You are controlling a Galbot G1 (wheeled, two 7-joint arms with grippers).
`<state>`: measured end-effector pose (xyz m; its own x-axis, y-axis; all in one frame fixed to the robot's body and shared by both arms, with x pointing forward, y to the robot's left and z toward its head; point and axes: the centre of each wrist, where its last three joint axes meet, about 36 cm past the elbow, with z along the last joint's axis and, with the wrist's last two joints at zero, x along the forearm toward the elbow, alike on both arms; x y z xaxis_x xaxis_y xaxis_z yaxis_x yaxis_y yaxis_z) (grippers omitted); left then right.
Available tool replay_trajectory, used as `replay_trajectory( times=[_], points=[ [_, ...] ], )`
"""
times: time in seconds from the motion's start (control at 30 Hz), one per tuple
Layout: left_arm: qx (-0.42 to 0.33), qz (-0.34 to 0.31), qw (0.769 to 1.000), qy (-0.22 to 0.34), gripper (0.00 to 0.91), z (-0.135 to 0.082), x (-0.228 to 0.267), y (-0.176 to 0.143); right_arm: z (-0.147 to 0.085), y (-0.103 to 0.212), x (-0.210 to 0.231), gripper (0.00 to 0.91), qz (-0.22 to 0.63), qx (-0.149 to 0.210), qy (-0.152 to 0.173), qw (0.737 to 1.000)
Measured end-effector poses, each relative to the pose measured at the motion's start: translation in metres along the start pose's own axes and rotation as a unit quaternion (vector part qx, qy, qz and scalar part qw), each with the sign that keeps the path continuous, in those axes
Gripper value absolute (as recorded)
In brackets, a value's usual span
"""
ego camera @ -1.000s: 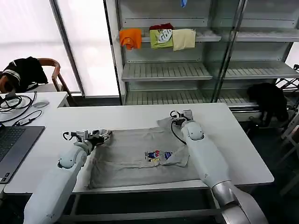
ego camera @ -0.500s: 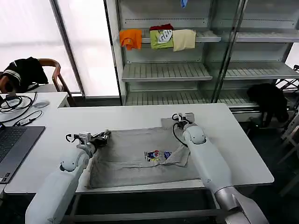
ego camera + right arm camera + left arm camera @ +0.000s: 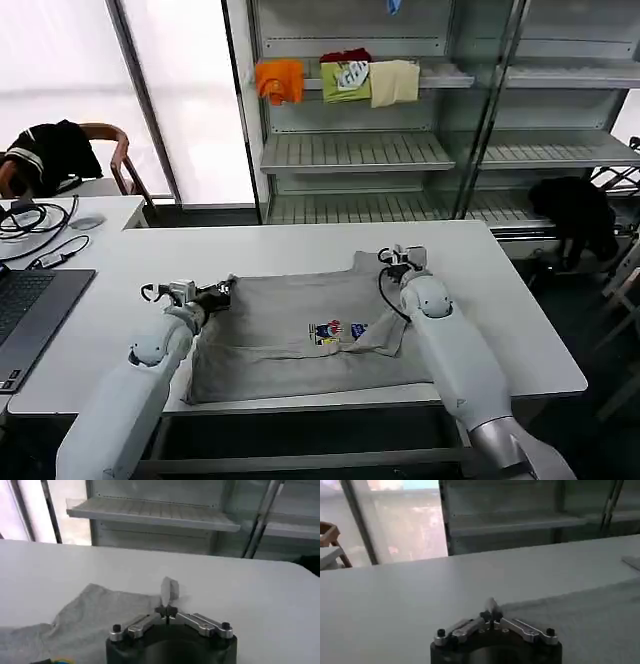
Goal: Fold and organize the clothes.
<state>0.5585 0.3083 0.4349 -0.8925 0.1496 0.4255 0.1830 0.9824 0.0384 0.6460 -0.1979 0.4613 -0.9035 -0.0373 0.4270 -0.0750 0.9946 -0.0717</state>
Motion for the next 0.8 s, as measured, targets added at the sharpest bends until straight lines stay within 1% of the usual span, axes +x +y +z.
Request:
replay_trajectory(
  times=[0.07, 0.2, 0.37, 0.6, 0.8],
  points=[
    [-0.003, -0.003, 1.0, -0.006, 0.01, -0.002, 0.003, 0.001, -0.006, 0.003, 0.007, 0.0, -0.004, -0.005, -0.013, 1.0],
    [-0.007, -0.005, 1.0, -0.015, 0.02, -0.005, 0.011, 0.001, -0.016, 0.004, 0.022, 0.0, -0.01, -0.011, -0.038, 0.999],
    [-0.016, -0.006, 1.0, -0.027, 0.02, -0.007, 0.023, 0.002, -0.02, 0.003, 0.043, 0.0, -0.014, -0.014, -0.066, 0.998],
    [-0.03, -0.003, 0.999, -0.037, 0.02, -0.003, 0.046, -0.002, -0.014, 0.001, 0.073, 0.0, -0.018, -0.018, -0.091, 0.996],
    [-0.037, 0.002, 0.999, -0.039, 0.02, 0.005, 0.066, -0.004, -0.004, -0.001, 0.1, 0.0, -0.022, -0.026, -0.106, 0.994]
  ],
)
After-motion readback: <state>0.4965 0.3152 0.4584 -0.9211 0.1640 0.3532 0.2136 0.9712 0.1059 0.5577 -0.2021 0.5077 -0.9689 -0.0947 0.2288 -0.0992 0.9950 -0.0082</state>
